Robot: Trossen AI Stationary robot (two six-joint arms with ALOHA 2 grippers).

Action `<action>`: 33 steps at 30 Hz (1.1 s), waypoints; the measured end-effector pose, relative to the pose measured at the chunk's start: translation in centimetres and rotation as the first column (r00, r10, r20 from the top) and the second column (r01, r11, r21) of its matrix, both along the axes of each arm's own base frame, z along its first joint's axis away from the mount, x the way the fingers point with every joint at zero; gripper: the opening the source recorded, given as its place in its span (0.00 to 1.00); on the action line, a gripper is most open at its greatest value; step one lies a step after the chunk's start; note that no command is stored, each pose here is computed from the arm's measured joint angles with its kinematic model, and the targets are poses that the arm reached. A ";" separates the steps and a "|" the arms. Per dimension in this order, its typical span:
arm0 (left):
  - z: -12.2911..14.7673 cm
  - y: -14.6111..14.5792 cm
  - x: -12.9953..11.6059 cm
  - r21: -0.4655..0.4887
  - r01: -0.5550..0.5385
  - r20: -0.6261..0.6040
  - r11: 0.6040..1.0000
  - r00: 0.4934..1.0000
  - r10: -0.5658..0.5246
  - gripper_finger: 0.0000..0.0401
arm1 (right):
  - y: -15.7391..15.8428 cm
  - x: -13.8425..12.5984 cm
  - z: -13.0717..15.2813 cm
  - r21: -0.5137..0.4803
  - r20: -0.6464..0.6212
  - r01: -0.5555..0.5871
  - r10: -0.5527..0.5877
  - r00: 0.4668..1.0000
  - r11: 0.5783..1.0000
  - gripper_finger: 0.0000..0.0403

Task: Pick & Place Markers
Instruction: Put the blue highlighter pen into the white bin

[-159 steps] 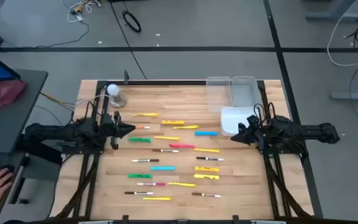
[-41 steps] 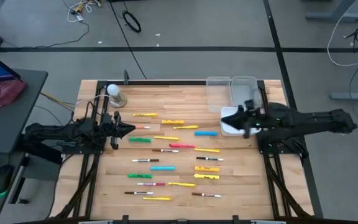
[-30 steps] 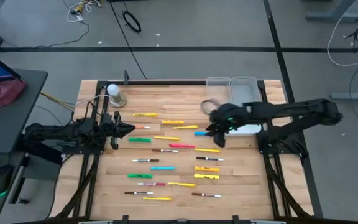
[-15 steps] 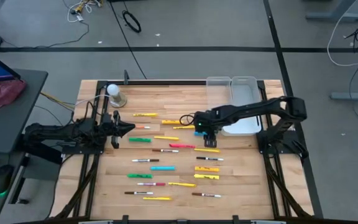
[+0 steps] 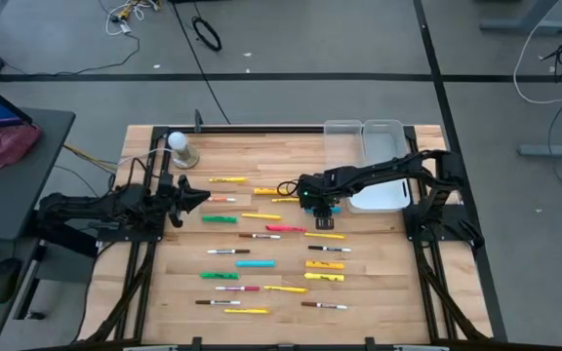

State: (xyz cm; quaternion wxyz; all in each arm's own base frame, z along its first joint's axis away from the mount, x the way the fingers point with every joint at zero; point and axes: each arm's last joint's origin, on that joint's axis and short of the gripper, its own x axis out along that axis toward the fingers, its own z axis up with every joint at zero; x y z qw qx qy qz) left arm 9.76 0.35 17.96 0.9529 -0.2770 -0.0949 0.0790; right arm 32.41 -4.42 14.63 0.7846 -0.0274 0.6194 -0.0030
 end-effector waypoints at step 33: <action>1.9 1.0 -0.7 -0.185 -0.236 0.186 0.954 0.945 0.270 0.07 | 1.3 -12.0 16.8 0.180 0.050 0.384 -0.399 0.916 0.905 0.13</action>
